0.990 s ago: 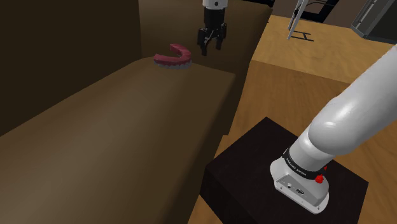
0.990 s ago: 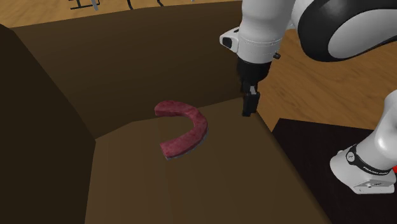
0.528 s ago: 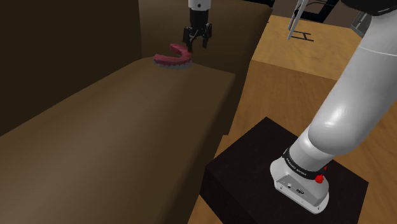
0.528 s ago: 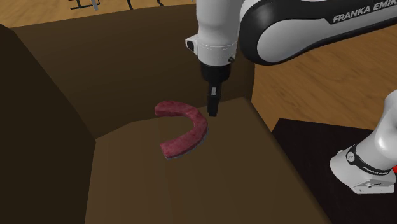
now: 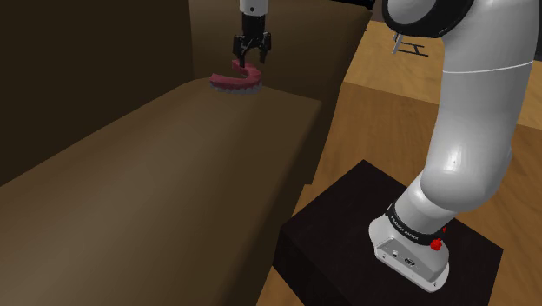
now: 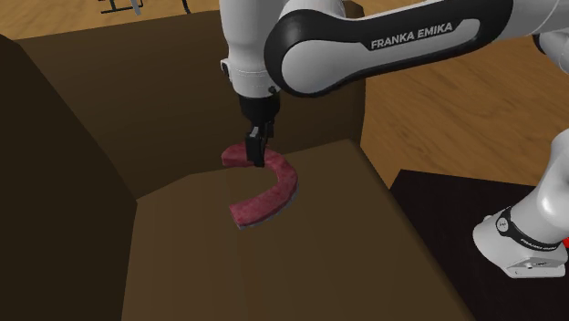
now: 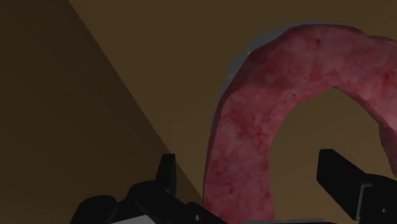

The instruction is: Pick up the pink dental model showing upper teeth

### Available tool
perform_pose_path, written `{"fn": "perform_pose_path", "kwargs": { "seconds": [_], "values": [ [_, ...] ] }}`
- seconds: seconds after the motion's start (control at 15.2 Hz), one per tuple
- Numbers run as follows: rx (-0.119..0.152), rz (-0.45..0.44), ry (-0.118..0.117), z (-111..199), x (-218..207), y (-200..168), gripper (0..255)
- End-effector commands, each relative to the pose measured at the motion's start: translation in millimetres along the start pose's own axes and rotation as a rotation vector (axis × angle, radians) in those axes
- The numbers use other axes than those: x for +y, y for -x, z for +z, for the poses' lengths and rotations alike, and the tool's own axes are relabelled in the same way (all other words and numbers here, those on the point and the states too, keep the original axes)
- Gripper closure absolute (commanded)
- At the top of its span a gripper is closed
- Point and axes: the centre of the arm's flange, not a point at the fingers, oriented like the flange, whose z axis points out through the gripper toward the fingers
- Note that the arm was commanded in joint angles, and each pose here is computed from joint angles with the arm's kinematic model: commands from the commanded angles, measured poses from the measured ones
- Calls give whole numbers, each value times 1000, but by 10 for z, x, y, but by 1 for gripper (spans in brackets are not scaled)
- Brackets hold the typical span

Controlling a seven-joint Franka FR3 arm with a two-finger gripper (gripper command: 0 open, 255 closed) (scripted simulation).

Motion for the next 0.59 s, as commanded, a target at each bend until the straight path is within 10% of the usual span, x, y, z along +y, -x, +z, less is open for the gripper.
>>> {"fn": "perform_pose_path", "kwargs": {
  "seconds": [0.0, 0.46, 0.53],
  "values": [
    [2, 3, -2, 86, 11, -51, 0],
    [2, 3, -2, 379, 15, -54, 0],
    [2, 3, -2, 373, 8, -46, 255]
  ]
}}
